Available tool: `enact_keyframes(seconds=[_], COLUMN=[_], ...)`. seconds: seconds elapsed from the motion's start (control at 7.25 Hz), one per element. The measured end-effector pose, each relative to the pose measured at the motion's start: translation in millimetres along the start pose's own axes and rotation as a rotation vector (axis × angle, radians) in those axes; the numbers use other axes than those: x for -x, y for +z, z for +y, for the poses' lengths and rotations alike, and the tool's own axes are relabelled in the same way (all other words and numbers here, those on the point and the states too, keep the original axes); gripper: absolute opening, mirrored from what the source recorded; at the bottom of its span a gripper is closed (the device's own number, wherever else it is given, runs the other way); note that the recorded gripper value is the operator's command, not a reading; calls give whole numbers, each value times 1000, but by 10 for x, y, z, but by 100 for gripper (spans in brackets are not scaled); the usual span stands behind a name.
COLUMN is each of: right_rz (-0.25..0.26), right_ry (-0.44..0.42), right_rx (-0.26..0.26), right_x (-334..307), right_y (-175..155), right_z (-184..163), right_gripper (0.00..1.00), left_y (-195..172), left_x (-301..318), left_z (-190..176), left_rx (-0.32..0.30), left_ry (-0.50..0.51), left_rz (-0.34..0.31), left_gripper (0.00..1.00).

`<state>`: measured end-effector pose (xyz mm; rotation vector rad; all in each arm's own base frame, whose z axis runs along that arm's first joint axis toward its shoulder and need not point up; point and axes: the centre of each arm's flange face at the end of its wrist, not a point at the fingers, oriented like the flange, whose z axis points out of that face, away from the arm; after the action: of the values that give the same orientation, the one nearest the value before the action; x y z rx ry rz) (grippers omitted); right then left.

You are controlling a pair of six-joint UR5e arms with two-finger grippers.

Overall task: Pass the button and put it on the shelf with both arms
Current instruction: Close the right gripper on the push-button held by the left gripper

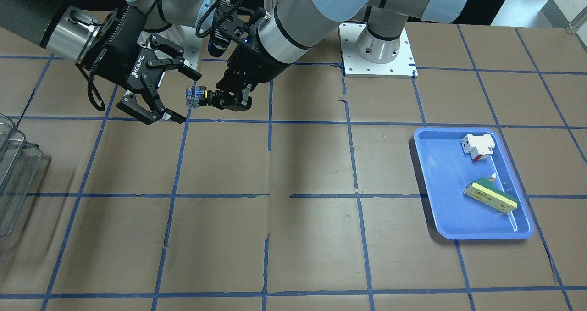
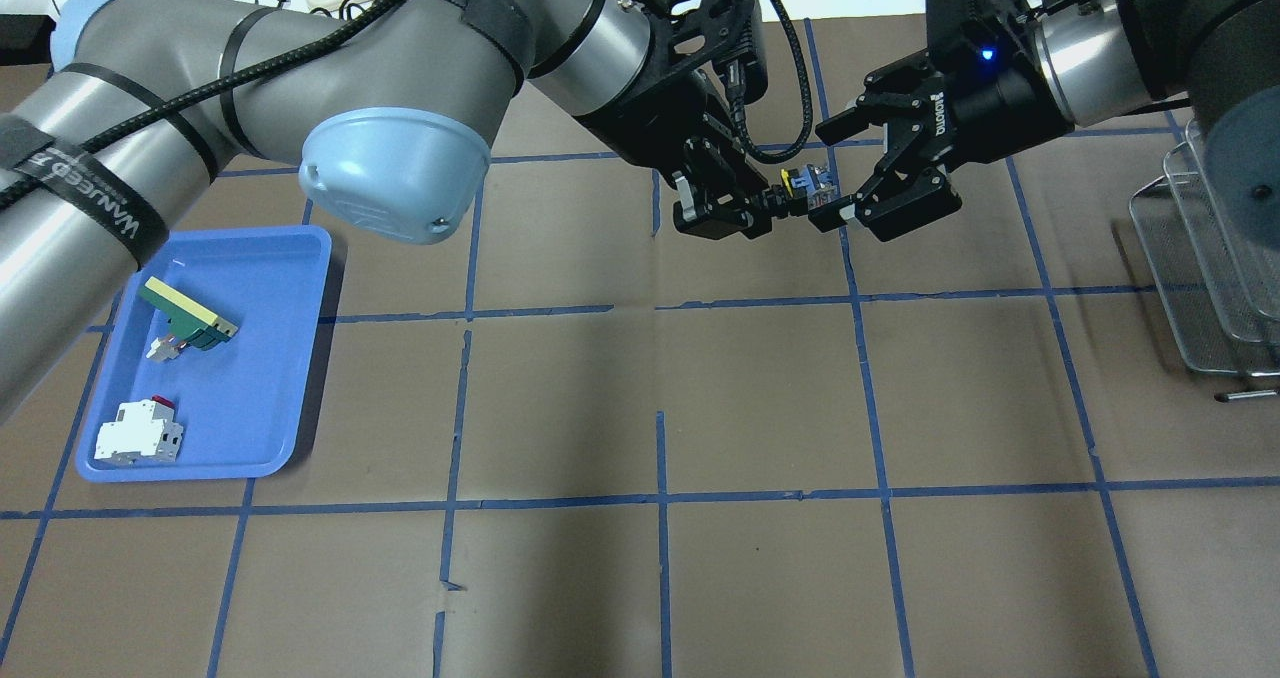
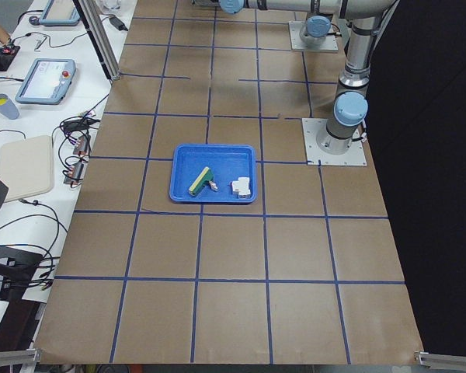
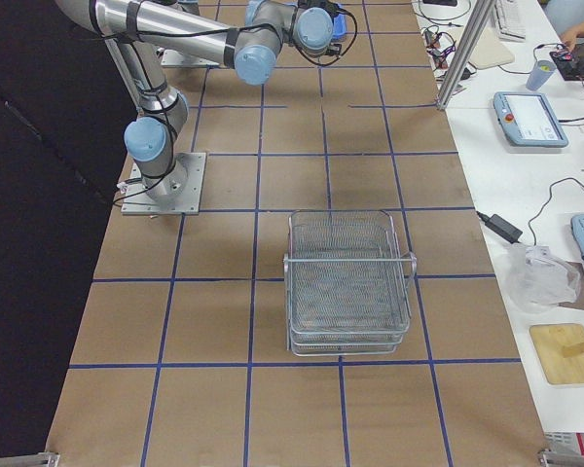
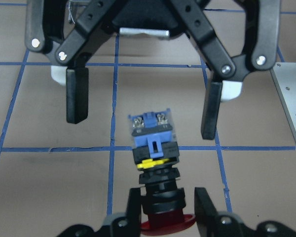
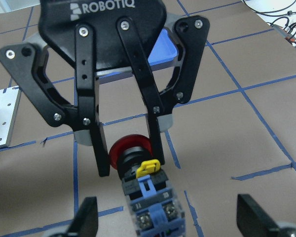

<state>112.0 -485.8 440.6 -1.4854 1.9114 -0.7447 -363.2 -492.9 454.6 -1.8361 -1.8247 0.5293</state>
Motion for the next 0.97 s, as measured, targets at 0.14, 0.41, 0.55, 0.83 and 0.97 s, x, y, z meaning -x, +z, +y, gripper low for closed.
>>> enact_keyframes(seconds=[0.14,0.41,0.55,0.83,0.97], right_rz=[-2,-4,-4,-5,-5], right_ry=[3,9,10,11,12], right_rx=[-1,1,4,9,10], right_x=[3,8,7,3,-3], right_y=[2,4,4,4,6], right_z=[2,4,8,12,18], right_gripper=[74,24,7,0,0], left_y=[-4,-5,-9,-27,-44], left_x=[-3,-9,-10,-11,-21], left_z=[-14,-31,-35,-40,-49], left_rx=[-10,-18,-19,-20,-21], left_ry=[4,12,13,15,13], left_rz=[-1,-4,-5,-9,-12], left_gripper=[0,0,0,58,88])
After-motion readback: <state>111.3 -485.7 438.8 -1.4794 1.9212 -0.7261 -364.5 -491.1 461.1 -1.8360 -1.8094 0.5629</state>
